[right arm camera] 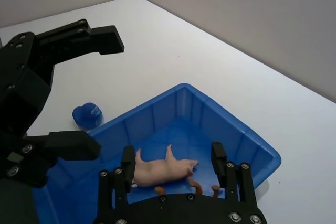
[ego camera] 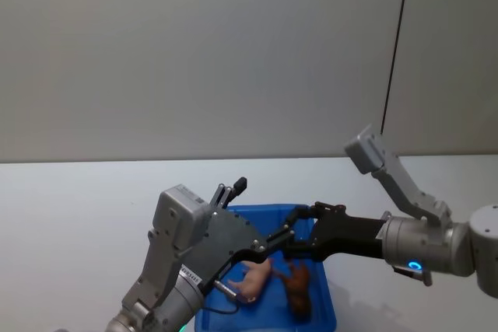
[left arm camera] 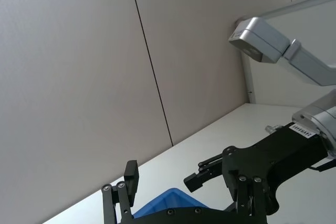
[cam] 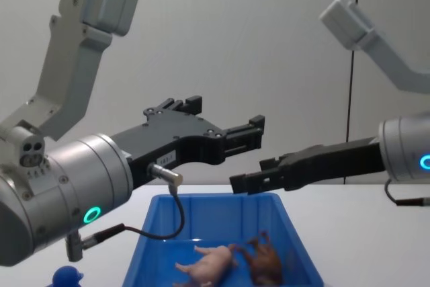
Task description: Pick up the two dolls from the table and place them into the box.
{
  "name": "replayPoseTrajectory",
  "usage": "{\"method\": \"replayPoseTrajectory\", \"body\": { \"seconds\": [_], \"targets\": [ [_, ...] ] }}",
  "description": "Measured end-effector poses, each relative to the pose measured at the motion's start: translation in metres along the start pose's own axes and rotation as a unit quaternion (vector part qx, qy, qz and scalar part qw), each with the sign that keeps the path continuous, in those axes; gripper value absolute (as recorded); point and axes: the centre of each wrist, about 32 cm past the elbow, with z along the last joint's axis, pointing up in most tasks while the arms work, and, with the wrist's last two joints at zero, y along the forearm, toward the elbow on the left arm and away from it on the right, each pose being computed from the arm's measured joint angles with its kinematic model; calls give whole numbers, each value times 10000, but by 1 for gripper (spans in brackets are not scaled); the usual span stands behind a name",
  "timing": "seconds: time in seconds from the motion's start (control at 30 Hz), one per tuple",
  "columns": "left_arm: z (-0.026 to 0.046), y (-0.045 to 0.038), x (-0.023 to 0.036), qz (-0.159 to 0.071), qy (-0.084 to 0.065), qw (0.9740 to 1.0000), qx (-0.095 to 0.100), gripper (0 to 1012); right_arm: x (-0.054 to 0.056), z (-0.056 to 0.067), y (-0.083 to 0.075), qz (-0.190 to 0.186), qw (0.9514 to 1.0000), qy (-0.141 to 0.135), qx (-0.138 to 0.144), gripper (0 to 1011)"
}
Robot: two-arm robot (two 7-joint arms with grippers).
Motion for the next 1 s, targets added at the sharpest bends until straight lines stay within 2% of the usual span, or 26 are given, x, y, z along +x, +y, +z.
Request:
{"method": "replayPoseTrajectory", "body": {
  "seconds": [0.13, 0.23, 0.53, 0.83, 1.0],
  "targets": [
    [0, 0, 0, 0, 0, 10000, 0, 1001, 17, -20, 12, -10, 10000, -31, -24, 960],
    [0, 0, 0, 0, 0, 10000, 0, 1002, 28, -31, -4, -29, 10000, -57, -27, 1001],
    [0, 0, 0, 0, 0, 10000, 0, 1002, 76, -147, -212, -178, 9998, -77, 25, 1001],
    [0, 0, 0, 0, 0, 10000, 0, 1002, 124, -301, -503, -316, 9993, 50, 197, 1001],
    [-1, 4, 0, -1, -2, 10000, 12, 1002, 134, -351, -597, -361, 9990, 92, 247, 1001]
  ]
}}
